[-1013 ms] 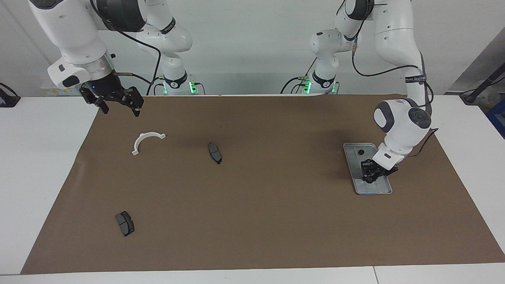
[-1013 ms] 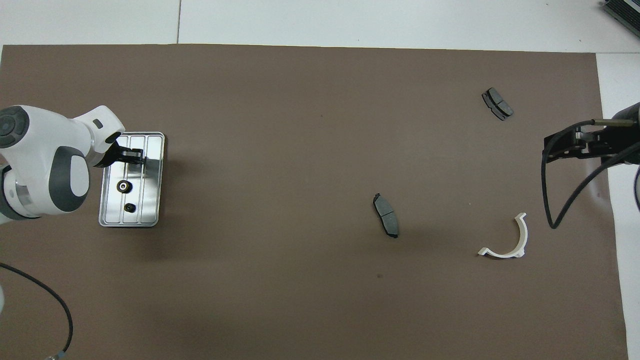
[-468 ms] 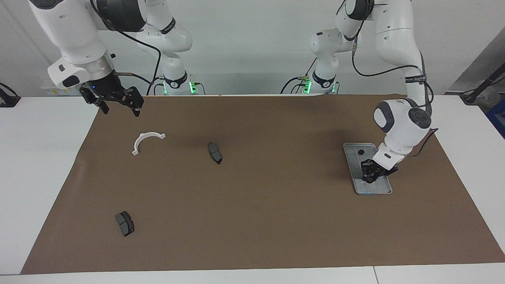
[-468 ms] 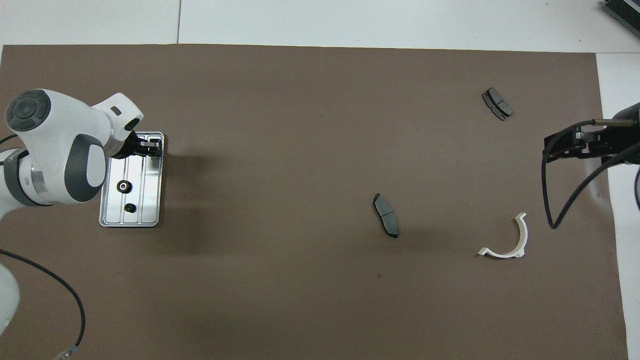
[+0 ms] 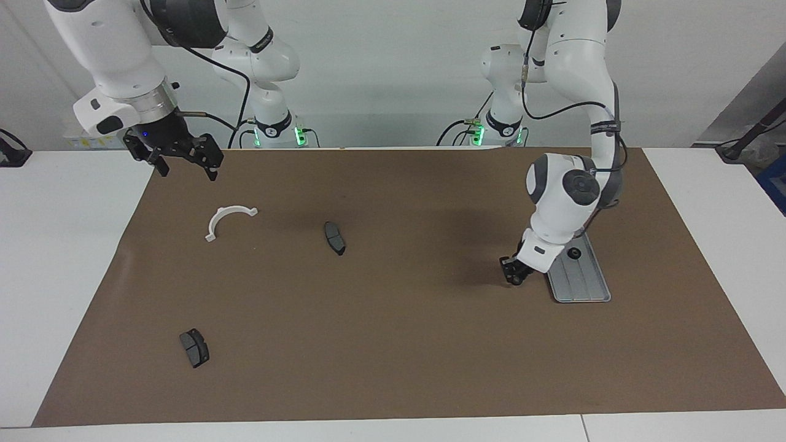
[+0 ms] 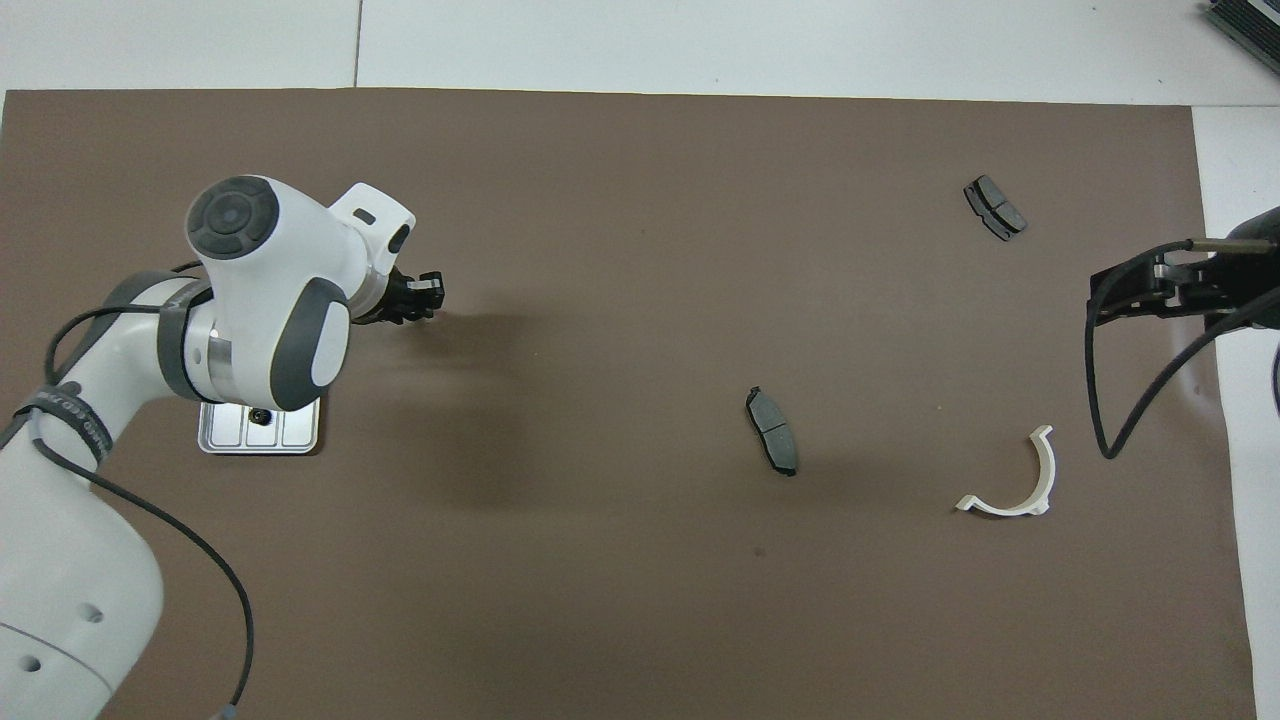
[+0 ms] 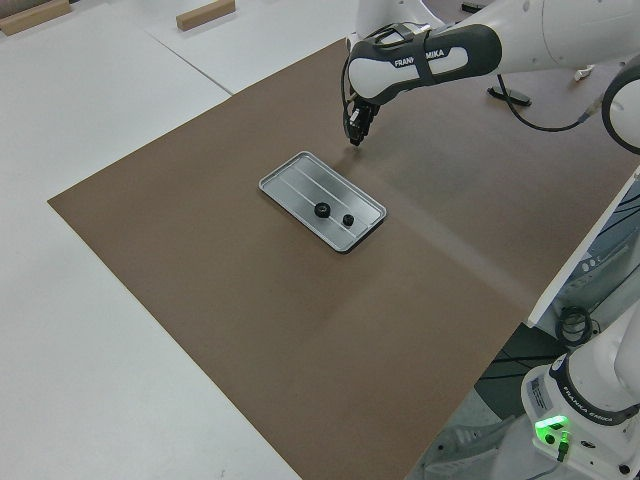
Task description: Place bearing gear from tray to pile
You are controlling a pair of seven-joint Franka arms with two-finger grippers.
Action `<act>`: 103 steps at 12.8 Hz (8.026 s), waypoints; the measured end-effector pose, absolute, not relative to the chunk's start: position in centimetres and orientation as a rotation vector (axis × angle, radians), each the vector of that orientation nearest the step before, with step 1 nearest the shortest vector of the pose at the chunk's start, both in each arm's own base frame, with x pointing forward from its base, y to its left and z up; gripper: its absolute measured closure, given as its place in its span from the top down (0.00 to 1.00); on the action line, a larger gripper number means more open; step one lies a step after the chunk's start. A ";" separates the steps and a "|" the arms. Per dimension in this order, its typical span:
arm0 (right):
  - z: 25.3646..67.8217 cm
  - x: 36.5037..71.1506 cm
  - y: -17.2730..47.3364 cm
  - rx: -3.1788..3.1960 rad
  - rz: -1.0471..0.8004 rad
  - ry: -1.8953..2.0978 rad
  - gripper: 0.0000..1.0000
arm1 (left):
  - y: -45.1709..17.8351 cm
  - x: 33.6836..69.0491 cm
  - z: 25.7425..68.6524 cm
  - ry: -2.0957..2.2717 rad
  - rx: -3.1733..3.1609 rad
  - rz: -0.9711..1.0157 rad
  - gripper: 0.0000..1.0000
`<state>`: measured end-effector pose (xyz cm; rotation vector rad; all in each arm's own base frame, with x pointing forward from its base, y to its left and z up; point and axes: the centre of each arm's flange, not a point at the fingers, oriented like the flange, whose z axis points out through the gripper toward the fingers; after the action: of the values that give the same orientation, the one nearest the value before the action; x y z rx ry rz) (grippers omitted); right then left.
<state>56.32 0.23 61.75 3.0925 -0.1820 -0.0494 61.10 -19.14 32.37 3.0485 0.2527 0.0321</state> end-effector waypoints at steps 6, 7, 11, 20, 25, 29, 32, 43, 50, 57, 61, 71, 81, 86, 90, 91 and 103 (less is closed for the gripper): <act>61.8 56.3 -0.1 3.092 -0.049 -0.190 1.00 | -31.2 56.7 33.1 0.304 3.010 0.071 0.36; 61.7 56.3 -0.3 3.091 -0.050 -0.198 1.00 | -33.0 55.7 32.6 0.277 3.015 0.058 0.36; 60.8 56.4 -1.2 3.091 -0.027 -0.220 1.00 | -37.0 53.7 30.8 0.238 3.015 0.043 0.49; 54.4 57.8 7.1 3.138 0.085 -0.103 1.00 | -24.0 60.5 34.3 0.339 3.064 -0.033 1.00; 46.7 60.0 18.7 3.163 0.150 -0.192 1.00 | -9.3 62.6 35.6 0.038 3.094 -0.144 1.00; 43.1 59.6 27.1 3.190 0.190 -0.250 1.00 | -0.2 62.3 34.1 -0.129 3.072 -0.178 0.96; 41.7 59.2 32.1 3.197 0.179 -0.263 1.00 | 3.6 61.8 33.6 -0.152 3.070 -0.134 0.95; 33.6 58.9 44.9 3.156 0.192 -0.280 1.00 | 3.3 58.5 30.0 -0.082 3.081 -0.107 0.64; 30.7 57.6 45.4 3.146 0.166 -0.247 0.99 | 3.3 58.3 30.1 -0.078 3.082 -0.106 0.43; 29.3 56.9 45.5 3.148 0.159 -0.234 0.69 | 3.2 58.3 30.4 -0.080 3.082 -0.099 0.36; 29.3 56.8 45.5 3.148 0.159 -0.234 0.56 | 1.9 59.7 32.4 -0.026 3.087 -0.037 0.36; 29.4 56.8 45.6 3.150 0.163 -0.231 0.34 | -16.8 58.3 34.1 0.392 3.064 -0.037 0.36; 37.2 62.7 23.4 3.127 0.190 -0.246 0.34 | -32.0 53.2 33.0 0.417 3.003 0.037 0.36; 34.5 63.1 11.1 3.139 0.091 -0.115 0.34 | -36.1 51.1 33.2 0.359 2.954 0.042 0.56; 32.5 63.0 2.2 3.143 0.078 -0.053 0.34 | -35.1 51.9 33.3 0.391 2.950 0.052 0.97; 32.1 62.8 0.7 3.142 0.064 -0.049 0.34 | -34.4 52.3 33.3 0.410 2.956 0.042 0.98; 33.9 63.0 9.0 3.166 0.168 -0.168 1.00 | -2.5 57.7 35.4 0.001 3.065 -0.200 0.89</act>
<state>62.95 8.95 33.86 3.1658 -0.1678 0.1684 57.71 -2.50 35.42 3.0649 0.0007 -0.1998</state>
